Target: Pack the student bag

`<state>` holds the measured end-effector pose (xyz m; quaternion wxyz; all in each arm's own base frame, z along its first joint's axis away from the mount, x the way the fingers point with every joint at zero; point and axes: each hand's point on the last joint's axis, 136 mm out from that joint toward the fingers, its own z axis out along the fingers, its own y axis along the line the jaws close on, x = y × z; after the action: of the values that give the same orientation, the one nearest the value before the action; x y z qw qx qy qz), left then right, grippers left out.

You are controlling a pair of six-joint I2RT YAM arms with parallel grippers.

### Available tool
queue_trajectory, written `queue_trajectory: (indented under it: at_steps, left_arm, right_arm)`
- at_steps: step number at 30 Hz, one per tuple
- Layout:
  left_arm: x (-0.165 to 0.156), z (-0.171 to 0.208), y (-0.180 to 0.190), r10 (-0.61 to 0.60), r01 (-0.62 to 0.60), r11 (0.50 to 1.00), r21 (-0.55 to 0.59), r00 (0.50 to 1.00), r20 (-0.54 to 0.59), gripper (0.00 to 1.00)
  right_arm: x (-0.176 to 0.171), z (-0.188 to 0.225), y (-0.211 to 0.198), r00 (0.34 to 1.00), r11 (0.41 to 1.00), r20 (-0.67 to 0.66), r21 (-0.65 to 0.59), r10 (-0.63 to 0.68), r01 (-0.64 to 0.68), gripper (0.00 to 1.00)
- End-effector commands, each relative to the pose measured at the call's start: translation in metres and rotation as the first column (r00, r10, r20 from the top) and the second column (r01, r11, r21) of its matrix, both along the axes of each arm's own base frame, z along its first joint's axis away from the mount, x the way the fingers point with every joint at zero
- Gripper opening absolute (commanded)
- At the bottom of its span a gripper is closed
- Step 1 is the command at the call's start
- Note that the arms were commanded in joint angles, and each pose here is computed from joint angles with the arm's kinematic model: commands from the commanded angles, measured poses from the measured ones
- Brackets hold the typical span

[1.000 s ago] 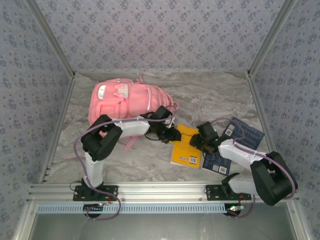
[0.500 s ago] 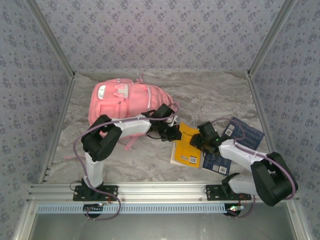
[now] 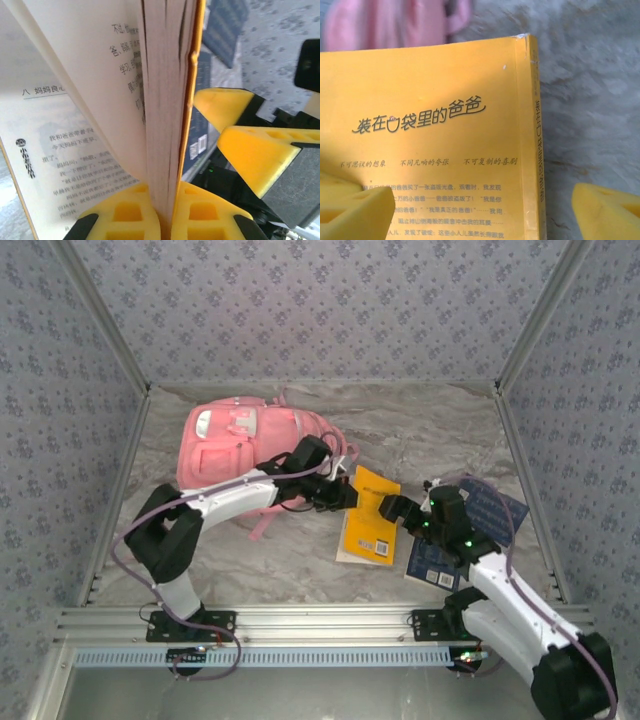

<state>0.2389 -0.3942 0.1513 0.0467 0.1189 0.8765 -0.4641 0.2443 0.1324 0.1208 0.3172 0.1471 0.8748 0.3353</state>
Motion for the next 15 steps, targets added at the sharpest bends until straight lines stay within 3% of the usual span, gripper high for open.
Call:
queue_trajectory:
  at_steps: [1,8,15]
  left_arm:
    - [-0.006,0.059,-0.001,-0.037,0.050,0.986,-0.159,0.996,0.083,0.00]
    - [-0.012,0.104,0.012,-0.009,0.049,0.962,-0.268,0.988,0.151,0.00]
    - [-0.014,0.109,0.011,-0.015,0.061,0.954,-0.295,0.988,0.157,0.00]
  right_arm:
    - [-0.007,0.018,0.011,0.993,0.986,0.083,0.135,0.088,-0.099,0.97]
    - [-0.005,0.055,0.026,0.964,0.903,0.218,0.364,0.154,-0.226,0.97]
    - [-0.010,0.102,0.047,0.902,0.785,0.369,0.479,0.225,-0.392,0.93]
